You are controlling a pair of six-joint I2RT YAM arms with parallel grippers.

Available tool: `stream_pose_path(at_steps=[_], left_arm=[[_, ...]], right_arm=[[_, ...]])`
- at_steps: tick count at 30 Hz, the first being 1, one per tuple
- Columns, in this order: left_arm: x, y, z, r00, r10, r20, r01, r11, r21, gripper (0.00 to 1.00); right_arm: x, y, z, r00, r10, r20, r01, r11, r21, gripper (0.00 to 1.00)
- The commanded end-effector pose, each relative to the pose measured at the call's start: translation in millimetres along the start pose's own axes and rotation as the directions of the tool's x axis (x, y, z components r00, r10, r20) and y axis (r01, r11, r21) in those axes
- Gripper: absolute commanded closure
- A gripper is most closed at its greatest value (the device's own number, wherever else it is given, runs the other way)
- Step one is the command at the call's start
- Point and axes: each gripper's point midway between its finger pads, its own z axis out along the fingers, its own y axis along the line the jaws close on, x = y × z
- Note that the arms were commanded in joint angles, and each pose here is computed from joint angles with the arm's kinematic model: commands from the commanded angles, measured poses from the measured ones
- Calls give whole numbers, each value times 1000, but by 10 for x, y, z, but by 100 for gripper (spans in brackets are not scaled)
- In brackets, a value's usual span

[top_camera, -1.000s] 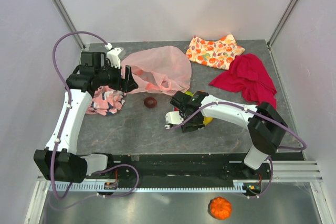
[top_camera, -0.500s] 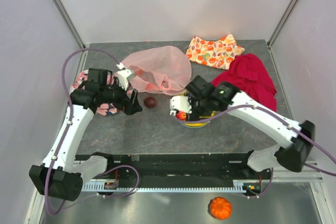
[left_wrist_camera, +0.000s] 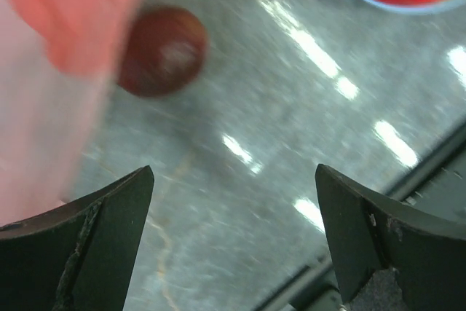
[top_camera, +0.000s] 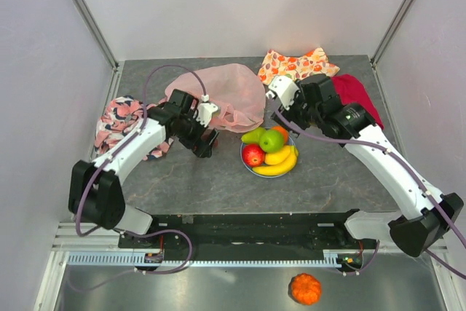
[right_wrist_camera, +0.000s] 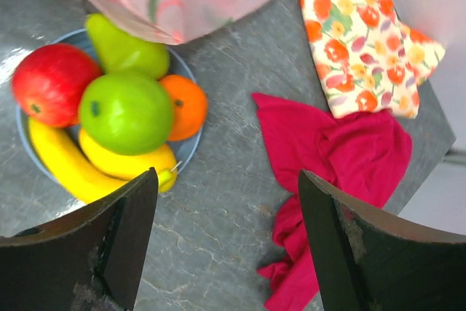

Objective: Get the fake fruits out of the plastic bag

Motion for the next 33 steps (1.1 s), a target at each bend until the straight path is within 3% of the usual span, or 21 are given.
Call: stream_pose_path(at_steps=[1,10,16,19,24,27,33], left_arm=[[-454,380,126,989,141,43,-134,981,-141,1],[-522,549,587,952,299,-71,-305,945,-114,1],[-415,645,755,946,288,-150,-306,945,-112,2],[-322,611,785,946,277,-168,-296,950,-99,13],[-251,540,793,953,246,-176,-264,961,-85,42],[-345,376,621,967,226,-121,-233,971,-48,49],[-597,-387,-39,993,112,27,-115,980,160,55]], right_arm=[[-28,-247,38,991,123,51,-127,989,71,15],[121,-333,60,986,165,24,-167,983,80,14],[132,-320,58,983,179,27,-181,982,61,14],[137,-319,63,984,177,24,-178,982,60,14],[129,-319,92,983,181,23,-182,982,54,14],[105,-351,84,983,181,29,-182,981,63,14],[202,-367,85,981,195,19,-196,977,89,14]])
